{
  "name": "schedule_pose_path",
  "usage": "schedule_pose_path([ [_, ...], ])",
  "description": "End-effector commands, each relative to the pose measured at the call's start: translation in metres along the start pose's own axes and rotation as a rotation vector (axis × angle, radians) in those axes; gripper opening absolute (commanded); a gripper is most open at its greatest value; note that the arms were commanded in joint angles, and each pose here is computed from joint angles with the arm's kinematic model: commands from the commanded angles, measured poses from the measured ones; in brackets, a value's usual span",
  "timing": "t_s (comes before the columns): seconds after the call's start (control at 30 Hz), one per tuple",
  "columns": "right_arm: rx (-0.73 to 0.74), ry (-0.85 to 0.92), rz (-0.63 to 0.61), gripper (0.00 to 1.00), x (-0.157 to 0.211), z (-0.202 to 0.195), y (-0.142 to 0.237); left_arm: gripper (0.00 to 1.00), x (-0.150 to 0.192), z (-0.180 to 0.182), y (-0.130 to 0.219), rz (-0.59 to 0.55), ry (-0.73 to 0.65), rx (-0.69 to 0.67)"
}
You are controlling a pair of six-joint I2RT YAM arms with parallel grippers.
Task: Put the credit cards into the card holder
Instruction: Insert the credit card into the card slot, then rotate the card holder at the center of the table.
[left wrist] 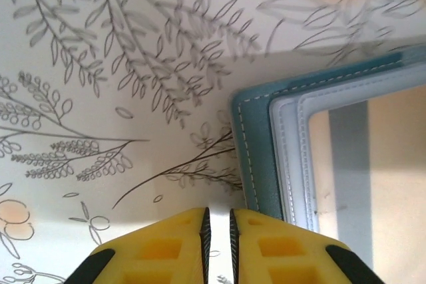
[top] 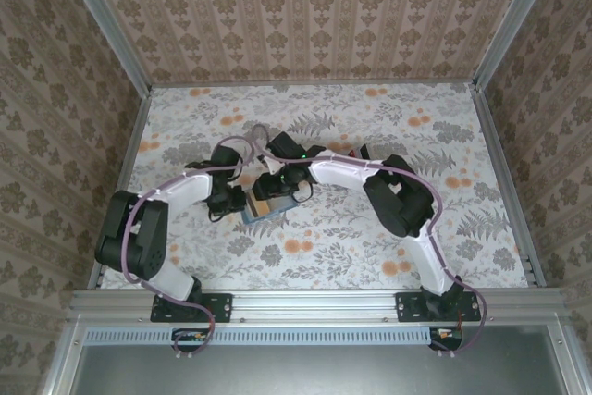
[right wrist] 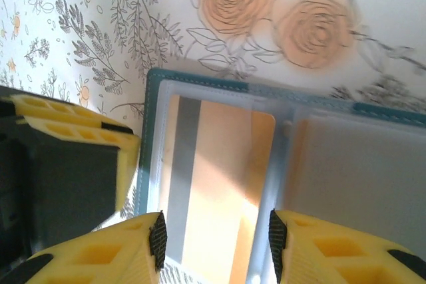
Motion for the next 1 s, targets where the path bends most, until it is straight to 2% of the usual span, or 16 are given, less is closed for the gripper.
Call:
schedule_pose_path([
  [0.0, 0.012, 0.033, -0.05, 0.47, -0.004, 0.01, 0.037, 0.19, -0.023, -0.013, 0.022, -0.069, -0.016, 0.098],
  [0.13, -0.003, 0.027, -0.029, 0.45, 0.014, 0.014, 0.049, 0.2, -0.051, -0.013, 0.031, -0.109, -0.009, 0.123],
  [0.27, 0.013, -0.011, 0.041, 0.39, 0.048, 0.004, 0.04, 0.2, -0.081, -0.025, 0.033, -0.143, -0.033, 0.152],
  [0.43, 0.033, -0.067, 0.089, 0.29, 0.078, -0.009, 0.027, 0.17, -0.094, -0.034, 0.008, -0.085, -0.062, 0.147],
  [0.53, 0.092, -0.09, 0.091, 0.28, 0.085, -0.023, 0.021, 0.09, -0.081, -0.024, -0.008, -0.031, -0.056, 0.116],
  [0.67, 0.168, -0.109, 0.06, 0.27, 0.077, -0.044, 0.014, 0.09, -0.051, -0.013, -0.015, 0.011, -0.023, 0.132],
  [0.83, 0.177, -0.124, 0.003, 0.26, 0.043, -0.063, 0.002, 0.09, -0.008, -0.004, -0.014, 0.059, -0.004, 0.126],
  [0.97, 0.163, -0.106, -0.047, 0.26, 0.008, -0.07, 0.0, 0.09, 0.019, -0.011, -0.01, 0.068, 0.003, 0.149],
])
Point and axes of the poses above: each hand's point on the last joint's axis, 136 mm out from that joint toward the fingers, its own y axis back along the fingers, its own z axis along the line the jaws close on, x = y × z, the point moved 3 cm from there along y, back along the fingers, and after that the axes turned 9 degrees about y, right-handed, at the moved point
